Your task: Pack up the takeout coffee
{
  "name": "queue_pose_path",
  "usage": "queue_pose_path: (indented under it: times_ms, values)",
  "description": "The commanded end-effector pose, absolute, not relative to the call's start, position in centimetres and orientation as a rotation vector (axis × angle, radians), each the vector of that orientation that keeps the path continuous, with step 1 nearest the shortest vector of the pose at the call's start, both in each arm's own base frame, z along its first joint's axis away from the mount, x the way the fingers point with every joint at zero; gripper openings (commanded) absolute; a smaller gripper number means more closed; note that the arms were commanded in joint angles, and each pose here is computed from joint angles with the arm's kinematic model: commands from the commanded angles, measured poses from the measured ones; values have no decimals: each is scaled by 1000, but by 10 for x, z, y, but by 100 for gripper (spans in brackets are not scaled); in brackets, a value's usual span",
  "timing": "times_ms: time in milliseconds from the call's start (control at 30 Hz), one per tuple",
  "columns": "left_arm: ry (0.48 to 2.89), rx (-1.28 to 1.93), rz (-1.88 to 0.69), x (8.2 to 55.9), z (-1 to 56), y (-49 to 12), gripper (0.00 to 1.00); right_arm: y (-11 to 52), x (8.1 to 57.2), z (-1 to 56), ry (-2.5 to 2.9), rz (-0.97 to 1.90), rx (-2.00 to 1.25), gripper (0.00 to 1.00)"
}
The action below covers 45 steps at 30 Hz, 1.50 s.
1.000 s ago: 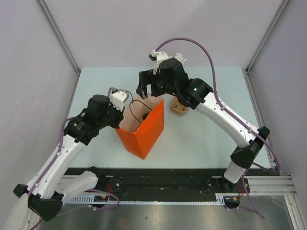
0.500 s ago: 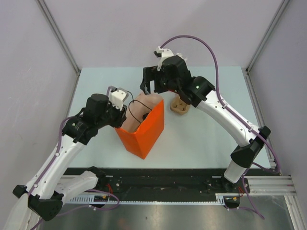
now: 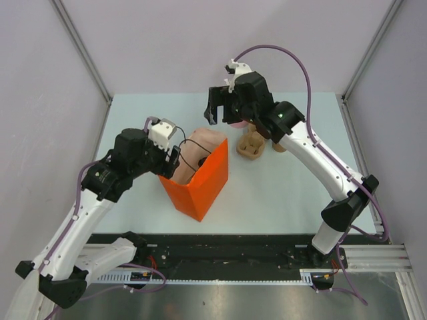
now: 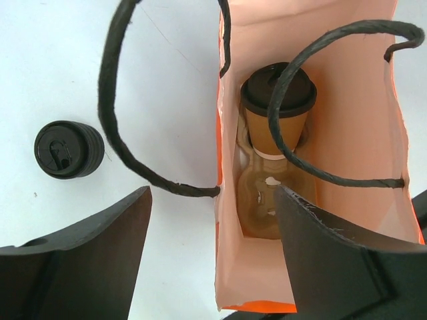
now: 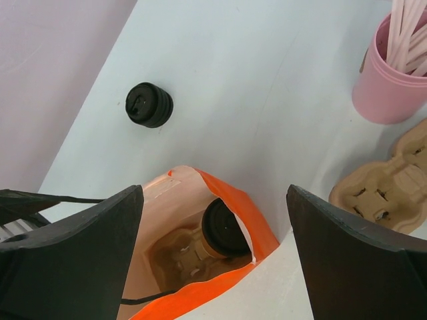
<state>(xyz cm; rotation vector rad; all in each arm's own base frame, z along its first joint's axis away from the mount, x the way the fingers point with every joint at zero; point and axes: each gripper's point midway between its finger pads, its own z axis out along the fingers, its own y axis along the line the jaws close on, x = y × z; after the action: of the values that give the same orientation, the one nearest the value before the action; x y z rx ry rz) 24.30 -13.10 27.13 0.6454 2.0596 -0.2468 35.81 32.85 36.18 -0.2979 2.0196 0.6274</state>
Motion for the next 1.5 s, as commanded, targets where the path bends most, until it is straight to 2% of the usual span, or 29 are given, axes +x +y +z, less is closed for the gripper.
queue_pose_path:
  times_ms: [0,733,967,1200,1400,1467]
  values:
    - [1939,670,-260,241,308,-133,79,315,363,391,1959,630,-248,95]
    - [1838,502,-282,254,374,-112,81,254,408,379,2029,468,-144,95]
    - [1864,328,-269,265,386,-85,82,238,428,384,2007,439,-155,94]
    - [1952,83,-258,284,373,-42,82,210,475,369,2014,313,-149,93]
    - [2048,-69,-128,296,349,9,81,182,536,344,2007,227,-85,79]
    - [2080,-76,-83,298,339,17,81,168,560,332,2001,253,11,64]
